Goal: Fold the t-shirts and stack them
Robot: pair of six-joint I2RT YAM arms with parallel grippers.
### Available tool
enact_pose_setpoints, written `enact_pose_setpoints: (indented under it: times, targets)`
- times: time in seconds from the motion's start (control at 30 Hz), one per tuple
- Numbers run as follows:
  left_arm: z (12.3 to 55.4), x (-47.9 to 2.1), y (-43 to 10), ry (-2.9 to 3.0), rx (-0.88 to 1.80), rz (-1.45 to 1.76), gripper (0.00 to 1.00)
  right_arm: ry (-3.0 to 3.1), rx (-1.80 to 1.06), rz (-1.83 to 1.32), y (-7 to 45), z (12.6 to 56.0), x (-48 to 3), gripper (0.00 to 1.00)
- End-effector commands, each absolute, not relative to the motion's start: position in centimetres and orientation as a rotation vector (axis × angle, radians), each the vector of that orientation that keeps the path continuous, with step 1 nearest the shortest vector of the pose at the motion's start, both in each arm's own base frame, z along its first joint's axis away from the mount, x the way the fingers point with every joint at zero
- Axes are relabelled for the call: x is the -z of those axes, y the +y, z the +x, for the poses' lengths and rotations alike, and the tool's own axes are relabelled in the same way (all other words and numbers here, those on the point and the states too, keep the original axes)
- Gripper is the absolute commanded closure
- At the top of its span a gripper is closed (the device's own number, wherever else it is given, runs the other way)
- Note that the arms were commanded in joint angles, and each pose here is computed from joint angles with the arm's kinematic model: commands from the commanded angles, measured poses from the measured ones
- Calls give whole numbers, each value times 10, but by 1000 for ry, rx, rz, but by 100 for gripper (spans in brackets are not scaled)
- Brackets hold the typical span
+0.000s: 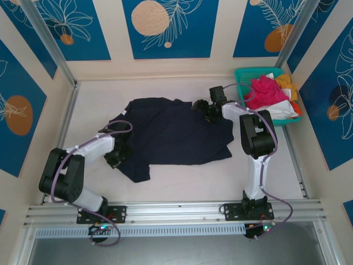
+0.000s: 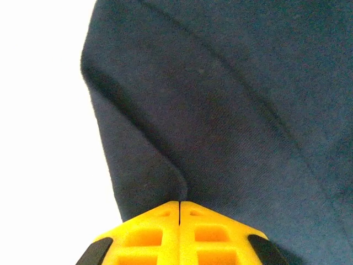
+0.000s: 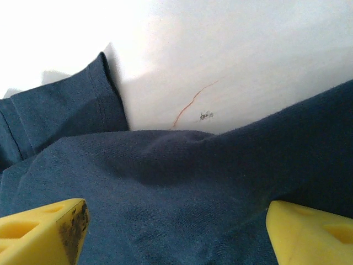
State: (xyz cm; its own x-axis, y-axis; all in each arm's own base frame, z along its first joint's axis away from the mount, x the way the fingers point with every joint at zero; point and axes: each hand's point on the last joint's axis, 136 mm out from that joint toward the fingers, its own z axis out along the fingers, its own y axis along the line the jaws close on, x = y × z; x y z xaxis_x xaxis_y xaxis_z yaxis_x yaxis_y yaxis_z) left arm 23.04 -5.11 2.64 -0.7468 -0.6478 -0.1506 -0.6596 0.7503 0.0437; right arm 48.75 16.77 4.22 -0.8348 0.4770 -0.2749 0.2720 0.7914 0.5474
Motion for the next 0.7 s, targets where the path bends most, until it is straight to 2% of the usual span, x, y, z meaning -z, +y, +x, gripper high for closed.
enact_pose_setpoints:
  times: [0.0, 0.2, 0.43, 0.47, 0.57, 0.63, 0.67]
  targets:
    - [208, -34, -40, 2821, -205, -1088, 100, 2662, -685, 604, 171, 474, -17, 15]
    - [184, -49, -27, 2791, -237, -1118, 100, 2661, -665, 620, 168, 478, -14, 15]
    - [135, -45, -7, 2754, -328, -1275, 100, 2652, -668, 617, 168, 484, -17, 15]
    - [130, -47, -4, 2730, -334, -1304, 93, 2651, -671, 614, 168, 485, -17, 15]
    - [127, -55, 1, 2647, -302, -1365, 53, 2651, -681, 606, 170, 485, -19, 15]
    - [131, -62, 4, 2601, -273, -1368, 32, 2649, -685, 605, 171, 486, -20, 15]
    - [134, -66, 6, 2581, -271, -1361, 24, 2650, -686, 605, 171, 485, -20, 15]
